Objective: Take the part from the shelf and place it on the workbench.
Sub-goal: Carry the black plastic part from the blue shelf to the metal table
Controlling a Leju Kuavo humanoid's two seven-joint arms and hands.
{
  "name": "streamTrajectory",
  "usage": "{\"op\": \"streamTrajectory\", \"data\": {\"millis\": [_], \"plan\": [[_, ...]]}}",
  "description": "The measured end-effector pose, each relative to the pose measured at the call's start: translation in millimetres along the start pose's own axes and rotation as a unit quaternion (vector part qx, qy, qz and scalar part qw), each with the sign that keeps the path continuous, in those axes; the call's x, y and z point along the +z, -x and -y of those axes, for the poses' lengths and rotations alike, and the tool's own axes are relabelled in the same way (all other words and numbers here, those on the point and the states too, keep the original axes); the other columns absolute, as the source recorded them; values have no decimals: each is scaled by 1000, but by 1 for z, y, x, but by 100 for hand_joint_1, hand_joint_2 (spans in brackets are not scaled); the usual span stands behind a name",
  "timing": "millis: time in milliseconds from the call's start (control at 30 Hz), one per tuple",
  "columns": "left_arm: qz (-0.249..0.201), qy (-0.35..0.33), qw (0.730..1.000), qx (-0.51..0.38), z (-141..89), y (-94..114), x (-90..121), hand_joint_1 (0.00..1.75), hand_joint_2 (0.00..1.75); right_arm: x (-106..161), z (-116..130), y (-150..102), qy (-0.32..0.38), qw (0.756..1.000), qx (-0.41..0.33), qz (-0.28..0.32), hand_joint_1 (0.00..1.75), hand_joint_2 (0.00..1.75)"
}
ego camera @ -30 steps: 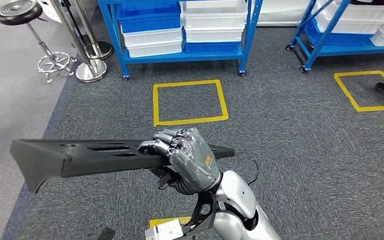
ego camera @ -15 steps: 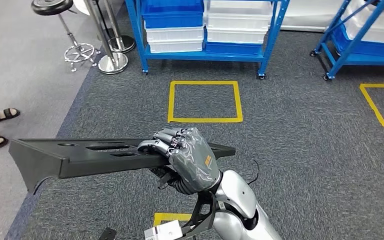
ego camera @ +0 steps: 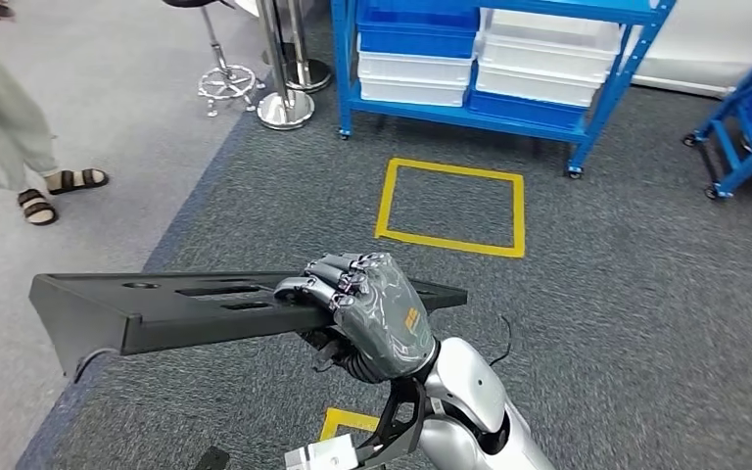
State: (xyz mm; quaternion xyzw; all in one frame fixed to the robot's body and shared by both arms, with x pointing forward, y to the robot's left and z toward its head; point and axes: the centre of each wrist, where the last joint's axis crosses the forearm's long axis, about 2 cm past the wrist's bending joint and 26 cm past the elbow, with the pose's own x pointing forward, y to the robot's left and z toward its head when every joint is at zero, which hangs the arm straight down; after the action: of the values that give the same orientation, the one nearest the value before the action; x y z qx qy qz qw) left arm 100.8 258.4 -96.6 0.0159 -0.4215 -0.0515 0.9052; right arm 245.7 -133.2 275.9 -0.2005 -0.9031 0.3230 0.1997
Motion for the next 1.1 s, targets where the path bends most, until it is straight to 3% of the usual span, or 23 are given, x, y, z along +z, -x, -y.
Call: {"op": "streamTrajectory", "data": {"millis": [1100], "plan": [[-14, 35, 997, -72, 2, -9, -7, 0, 175, 37, 15, -15, 22, 999, 30, -25, 175, 175]]}}
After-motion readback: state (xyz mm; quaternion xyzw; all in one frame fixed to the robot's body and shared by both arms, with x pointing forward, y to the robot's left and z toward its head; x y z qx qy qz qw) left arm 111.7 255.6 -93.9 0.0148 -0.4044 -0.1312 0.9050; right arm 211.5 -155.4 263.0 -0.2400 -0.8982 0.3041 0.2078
